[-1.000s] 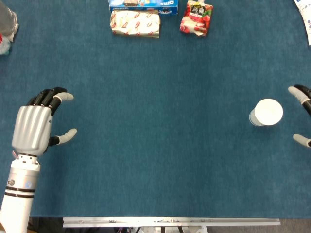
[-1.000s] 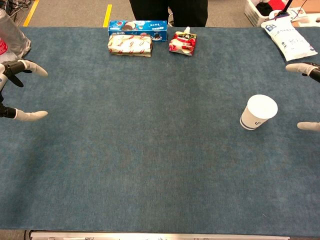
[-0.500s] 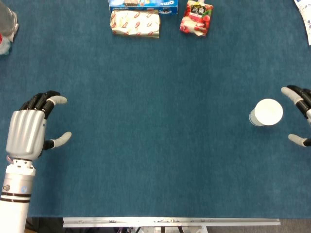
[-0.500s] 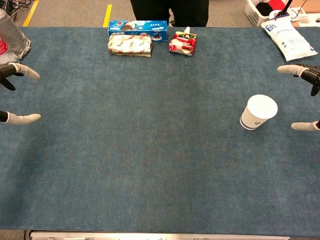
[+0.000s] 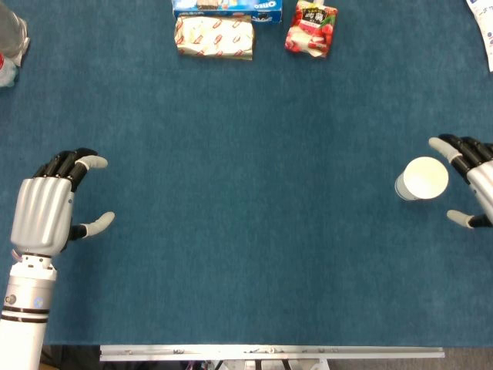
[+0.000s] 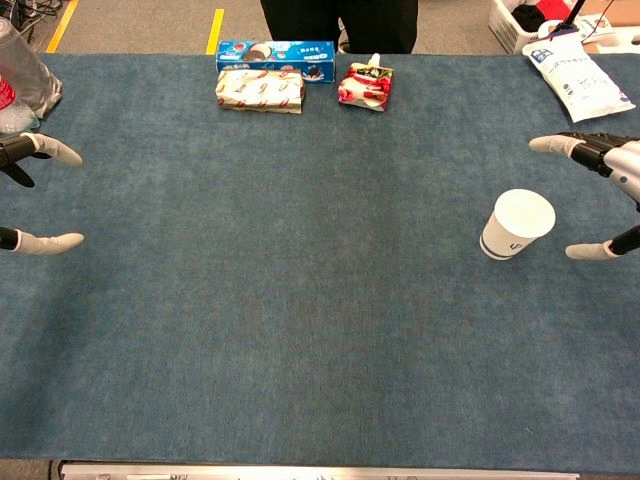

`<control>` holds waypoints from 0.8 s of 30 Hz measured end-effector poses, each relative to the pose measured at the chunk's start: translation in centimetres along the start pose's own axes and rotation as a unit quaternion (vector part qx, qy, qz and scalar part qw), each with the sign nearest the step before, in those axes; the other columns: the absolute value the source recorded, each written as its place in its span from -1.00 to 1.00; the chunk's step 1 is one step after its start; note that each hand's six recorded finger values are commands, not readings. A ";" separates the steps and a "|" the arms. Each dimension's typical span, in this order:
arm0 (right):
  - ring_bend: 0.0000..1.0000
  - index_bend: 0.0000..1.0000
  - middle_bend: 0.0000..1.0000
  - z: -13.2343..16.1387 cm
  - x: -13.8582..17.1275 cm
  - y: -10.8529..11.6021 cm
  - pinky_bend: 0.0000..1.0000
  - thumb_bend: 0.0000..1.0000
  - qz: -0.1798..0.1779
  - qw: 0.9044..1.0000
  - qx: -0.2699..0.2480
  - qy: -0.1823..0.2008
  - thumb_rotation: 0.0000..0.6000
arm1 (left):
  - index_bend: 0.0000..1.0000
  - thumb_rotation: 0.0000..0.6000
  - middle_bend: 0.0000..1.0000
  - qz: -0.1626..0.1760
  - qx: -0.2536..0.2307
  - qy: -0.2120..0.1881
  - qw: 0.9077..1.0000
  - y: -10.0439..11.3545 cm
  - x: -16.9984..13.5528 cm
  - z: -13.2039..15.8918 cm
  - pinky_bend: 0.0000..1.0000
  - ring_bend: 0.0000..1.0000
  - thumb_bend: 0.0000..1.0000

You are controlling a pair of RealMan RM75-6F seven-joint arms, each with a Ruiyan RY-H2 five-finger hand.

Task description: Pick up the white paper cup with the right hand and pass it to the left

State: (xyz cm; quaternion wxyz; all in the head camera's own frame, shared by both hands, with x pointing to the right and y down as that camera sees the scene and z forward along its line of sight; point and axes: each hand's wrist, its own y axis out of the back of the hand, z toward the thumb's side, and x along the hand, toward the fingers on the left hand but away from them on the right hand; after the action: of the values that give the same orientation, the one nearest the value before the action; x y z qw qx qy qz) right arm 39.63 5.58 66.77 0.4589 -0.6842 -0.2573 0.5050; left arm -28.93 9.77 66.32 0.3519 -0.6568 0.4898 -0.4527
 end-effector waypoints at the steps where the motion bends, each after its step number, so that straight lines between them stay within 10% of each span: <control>1: -0.68 -0.74 -0.69 0.0 -0.2 0.0 -0.42 -1.00 0.002 1.000 0.002 -0.002 1.00 | -0.34 1.00 -0.45 0.000 0.000 0.000 1.000 0.0 0.0 0.0 -0.24 -0.50 -1.00; 24: -0.68 -0.74 -0.69 1.9 -4.1 -1.5 -0.42 -1.00 0.061 0.998 0.015 0.009 1.00 | -0.34 1.00 -0.45 -0.004 0.002 -0.002 1.000 0.2 -0.1 0.1 -0.23 -0.50 -1.00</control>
State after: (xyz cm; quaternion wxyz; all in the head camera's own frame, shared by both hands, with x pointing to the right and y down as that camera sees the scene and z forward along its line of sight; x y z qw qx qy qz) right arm 36.59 3.60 69.87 0.4404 -0.6961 -0.2032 0.5293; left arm -28.88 9.82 66.11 0.3530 -0.6588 0.4854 -0.4536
